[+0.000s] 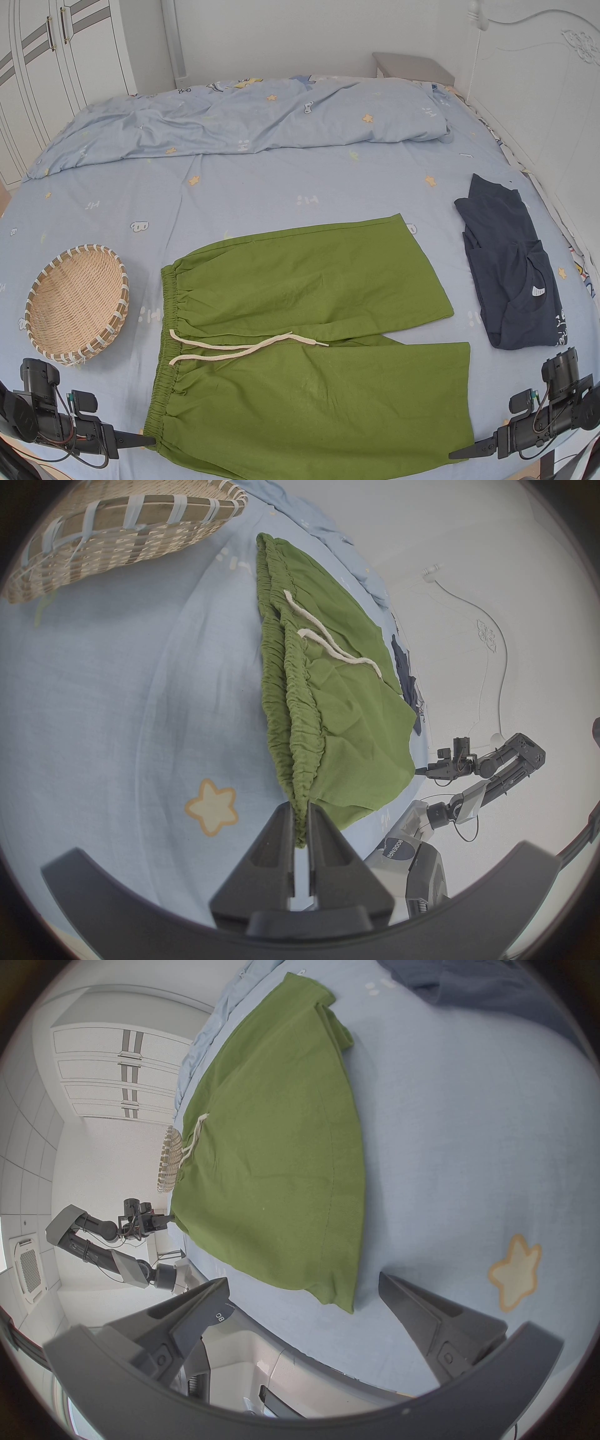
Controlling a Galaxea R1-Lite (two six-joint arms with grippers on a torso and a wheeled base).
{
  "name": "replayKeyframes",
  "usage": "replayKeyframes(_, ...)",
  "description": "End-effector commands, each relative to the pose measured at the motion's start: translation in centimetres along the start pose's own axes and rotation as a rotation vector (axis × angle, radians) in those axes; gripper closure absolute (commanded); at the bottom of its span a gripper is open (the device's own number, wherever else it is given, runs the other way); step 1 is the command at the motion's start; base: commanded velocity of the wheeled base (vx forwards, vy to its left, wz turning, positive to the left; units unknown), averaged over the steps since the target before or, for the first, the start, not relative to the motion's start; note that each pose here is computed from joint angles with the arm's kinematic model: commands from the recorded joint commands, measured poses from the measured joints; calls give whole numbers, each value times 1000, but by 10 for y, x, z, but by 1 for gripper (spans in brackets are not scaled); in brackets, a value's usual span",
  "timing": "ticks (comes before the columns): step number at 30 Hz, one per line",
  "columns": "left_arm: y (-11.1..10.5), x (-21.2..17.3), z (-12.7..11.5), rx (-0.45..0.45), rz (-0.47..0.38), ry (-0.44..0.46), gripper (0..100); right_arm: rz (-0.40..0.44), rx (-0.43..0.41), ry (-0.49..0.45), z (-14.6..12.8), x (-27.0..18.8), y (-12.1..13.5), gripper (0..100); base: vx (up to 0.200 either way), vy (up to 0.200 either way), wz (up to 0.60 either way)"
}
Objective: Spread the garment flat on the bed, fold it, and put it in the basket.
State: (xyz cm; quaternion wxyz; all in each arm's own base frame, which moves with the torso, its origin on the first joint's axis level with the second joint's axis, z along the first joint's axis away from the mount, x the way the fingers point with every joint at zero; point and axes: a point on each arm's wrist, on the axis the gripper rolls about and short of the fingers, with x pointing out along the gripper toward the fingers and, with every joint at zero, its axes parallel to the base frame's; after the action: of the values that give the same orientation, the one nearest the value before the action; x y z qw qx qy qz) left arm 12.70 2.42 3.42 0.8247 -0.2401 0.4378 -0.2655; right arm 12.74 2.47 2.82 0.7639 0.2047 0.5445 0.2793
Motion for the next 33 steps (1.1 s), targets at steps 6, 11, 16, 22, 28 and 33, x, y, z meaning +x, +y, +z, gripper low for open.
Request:
replayKeyframes(6,0,0,1,3,2,-4,100,21,2,119,-6,17,-1,0,0,0,0)
replayKeyframes(11,0,-1,1,5,4,-9,100,21,3,124,-4,22,-4,0,0,0,0)
replayKeyframes(16,0,-1,1,5,3,-7,100,84,-10,107,0,23,-2,0,0,0,0)
replayKeyframes(22,0,0,1,3,3,-6,100,93,-5,101,0,22,-3,0,0,0,0)
replayKeyframes(28,0,0,1,2,4,-5,100,91,-2,103,0,22,-3,0,0,0,0)
replayKeyframes(33,2,0,2,-1,7,-9,100,82,9,103,-1,21,-4,100,0,0,0)
